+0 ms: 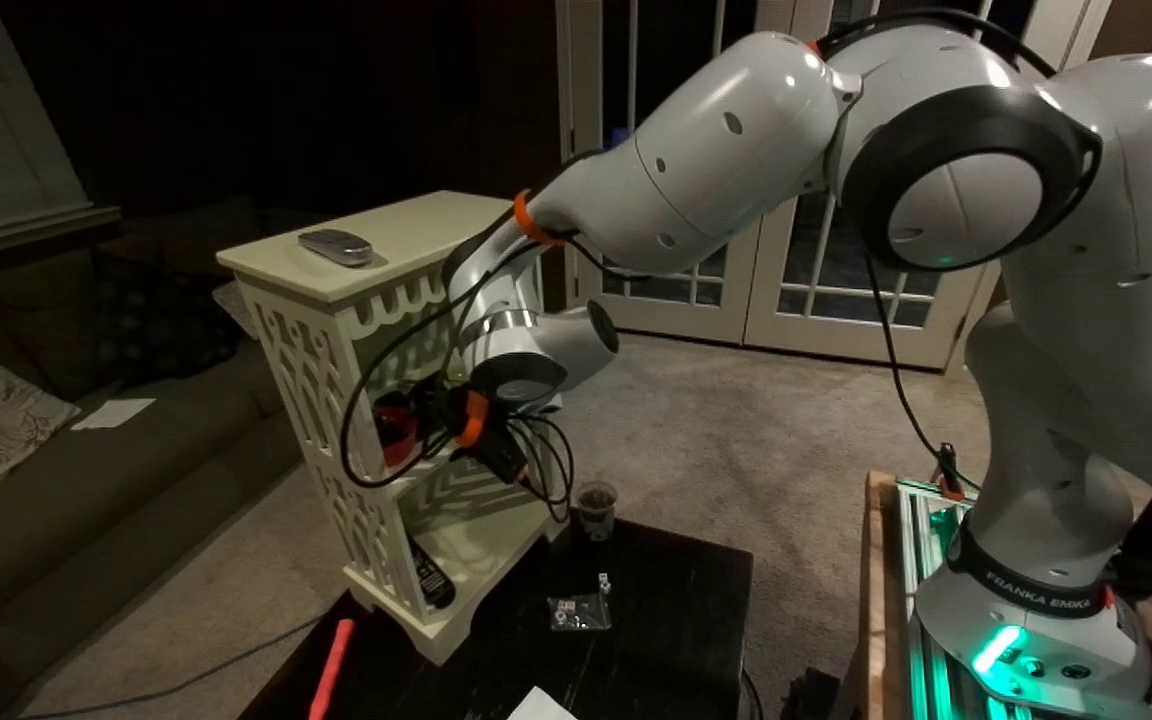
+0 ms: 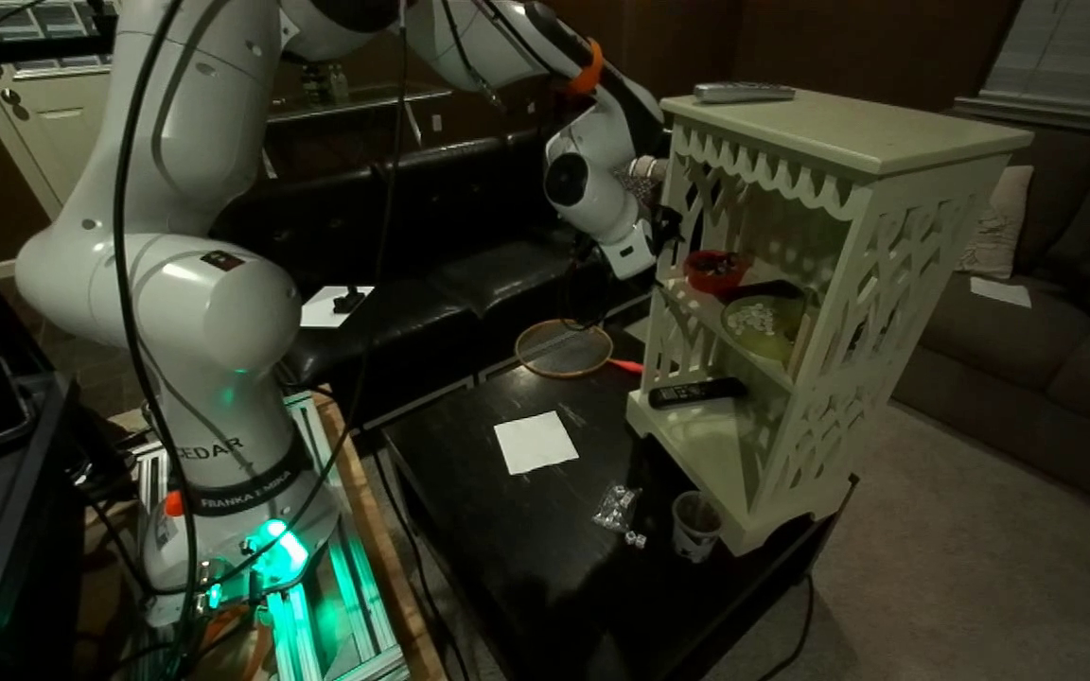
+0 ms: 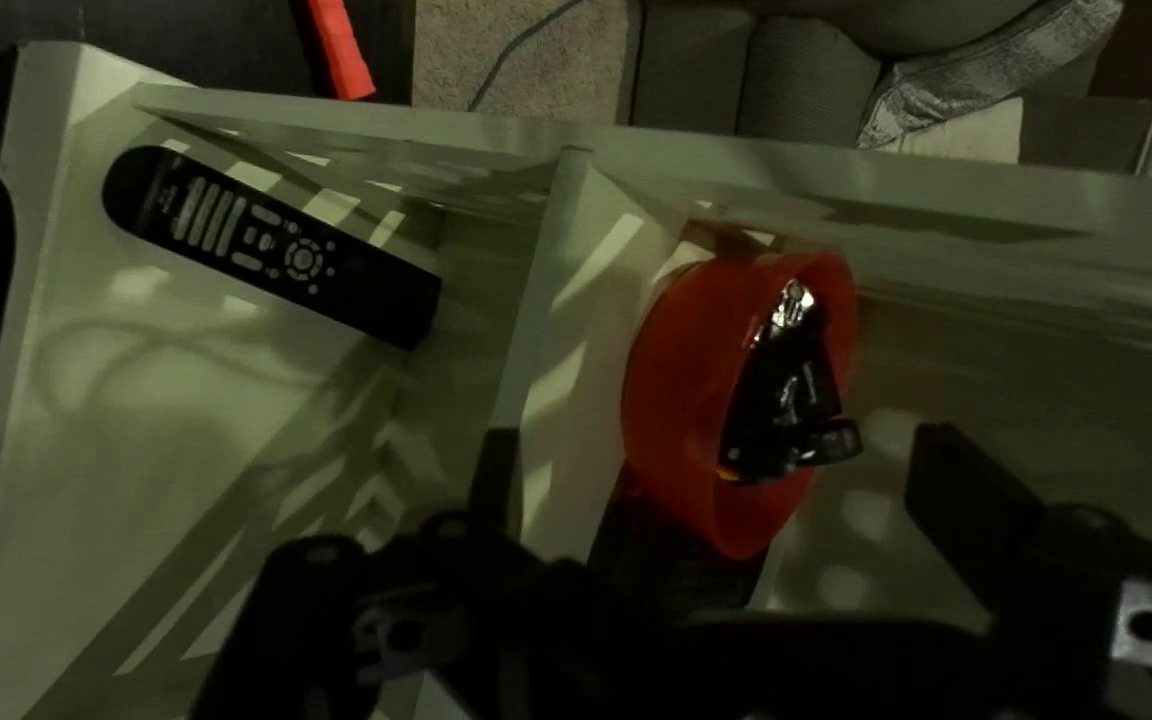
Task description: Remove the red bowl from the cabinet and place it on the table
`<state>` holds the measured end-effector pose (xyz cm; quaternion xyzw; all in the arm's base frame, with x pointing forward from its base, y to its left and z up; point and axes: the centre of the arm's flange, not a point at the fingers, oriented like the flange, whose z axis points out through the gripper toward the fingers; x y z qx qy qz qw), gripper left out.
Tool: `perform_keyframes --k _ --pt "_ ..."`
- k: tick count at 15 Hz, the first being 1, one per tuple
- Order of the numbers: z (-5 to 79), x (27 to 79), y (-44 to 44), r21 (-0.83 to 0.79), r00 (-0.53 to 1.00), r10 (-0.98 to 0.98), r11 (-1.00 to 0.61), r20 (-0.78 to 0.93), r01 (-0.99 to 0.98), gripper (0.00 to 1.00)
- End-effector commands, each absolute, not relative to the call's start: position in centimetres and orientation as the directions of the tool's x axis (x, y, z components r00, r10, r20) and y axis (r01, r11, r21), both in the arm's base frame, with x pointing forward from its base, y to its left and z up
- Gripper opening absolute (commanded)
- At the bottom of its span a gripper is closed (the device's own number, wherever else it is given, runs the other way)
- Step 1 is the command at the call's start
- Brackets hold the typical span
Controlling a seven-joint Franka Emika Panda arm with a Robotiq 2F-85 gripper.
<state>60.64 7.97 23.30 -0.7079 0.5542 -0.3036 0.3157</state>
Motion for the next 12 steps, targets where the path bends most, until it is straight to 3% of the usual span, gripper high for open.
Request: perform_keyframes --k 1,4,5,6,12 --pt "22.6 63.4 8.5 -0.794 0.187 -0.979 -0.176 0.08 -0.582 0.9" --pt "22.1 64.3 8.4 -0.802 0.176 -0.981 -0.167 0.079 -0.574 0.81" --pt "22.0 64.6 8.4 -0.804 0.171 -0.982 -0.164 0.078 -0.572 0.84" --pt "21.8 64.8 8.3 -0.806 0.165 -0.983 -0.157 0.075 -0.571 0.76" --pt "20.8 65.7 8.6 -0.809 0.147 -0.987 -0.135 0.06 -0.572 0.54"
